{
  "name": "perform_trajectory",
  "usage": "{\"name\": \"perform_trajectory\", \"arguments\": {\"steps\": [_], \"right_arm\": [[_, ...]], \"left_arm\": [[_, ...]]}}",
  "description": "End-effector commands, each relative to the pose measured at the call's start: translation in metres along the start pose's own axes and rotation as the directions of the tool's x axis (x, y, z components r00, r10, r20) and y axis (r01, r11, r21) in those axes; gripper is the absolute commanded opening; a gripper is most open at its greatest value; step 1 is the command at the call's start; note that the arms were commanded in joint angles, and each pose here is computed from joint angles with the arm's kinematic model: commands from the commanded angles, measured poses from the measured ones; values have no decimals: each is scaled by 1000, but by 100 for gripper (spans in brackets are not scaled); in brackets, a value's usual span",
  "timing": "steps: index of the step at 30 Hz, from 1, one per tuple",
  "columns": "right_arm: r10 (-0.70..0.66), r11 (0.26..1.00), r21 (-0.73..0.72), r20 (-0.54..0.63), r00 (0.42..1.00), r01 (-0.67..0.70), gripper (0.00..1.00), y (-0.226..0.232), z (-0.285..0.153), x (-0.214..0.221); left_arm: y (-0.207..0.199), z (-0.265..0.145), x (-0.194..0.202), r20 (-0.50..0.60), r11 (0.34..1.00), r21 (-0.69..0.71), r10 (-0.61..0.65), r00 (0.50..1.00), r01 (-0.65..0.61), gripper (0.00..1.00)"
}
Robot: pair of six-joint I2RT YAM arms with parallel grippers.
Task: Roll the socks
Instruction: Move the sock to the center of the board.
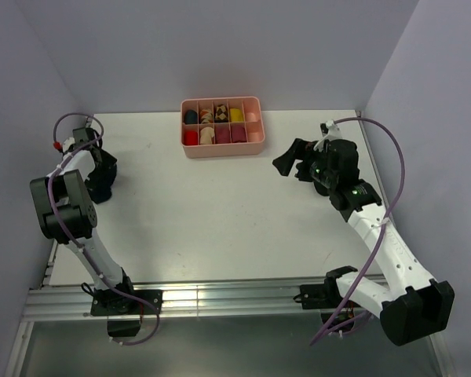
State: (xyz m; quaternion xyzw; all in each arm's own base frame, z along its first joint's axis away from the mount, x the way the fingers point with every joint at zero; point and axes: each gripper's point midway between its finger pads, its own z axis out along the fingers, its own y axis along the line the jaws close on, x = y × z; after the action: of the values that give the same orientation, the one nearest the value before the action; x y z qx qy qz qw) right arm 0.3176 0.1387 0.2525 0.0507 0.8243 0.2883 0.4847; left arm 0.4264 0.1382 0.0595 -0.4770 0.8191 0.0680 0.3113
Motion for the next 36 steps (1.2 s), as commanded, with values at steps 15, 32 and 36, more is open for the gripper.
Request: {"name": "perform_trajectory", "arguments": {"steps": [15,32,36], "right_arm": [[-53,997,-53,-69,996,49,97,3,-4,29],[-61,995,-87,-98,993,52,93,5,-8,41],[-47,994,-106,-115,992,35,91,8,-6,46]], "left_arm": [[-17,-29,137,-357,998,60,18,934,3,86],[-98,-210,233,-122,823,399,484,866,-404,85],[-88,-198,213,66,685,378,651,756,-623,82]]}}
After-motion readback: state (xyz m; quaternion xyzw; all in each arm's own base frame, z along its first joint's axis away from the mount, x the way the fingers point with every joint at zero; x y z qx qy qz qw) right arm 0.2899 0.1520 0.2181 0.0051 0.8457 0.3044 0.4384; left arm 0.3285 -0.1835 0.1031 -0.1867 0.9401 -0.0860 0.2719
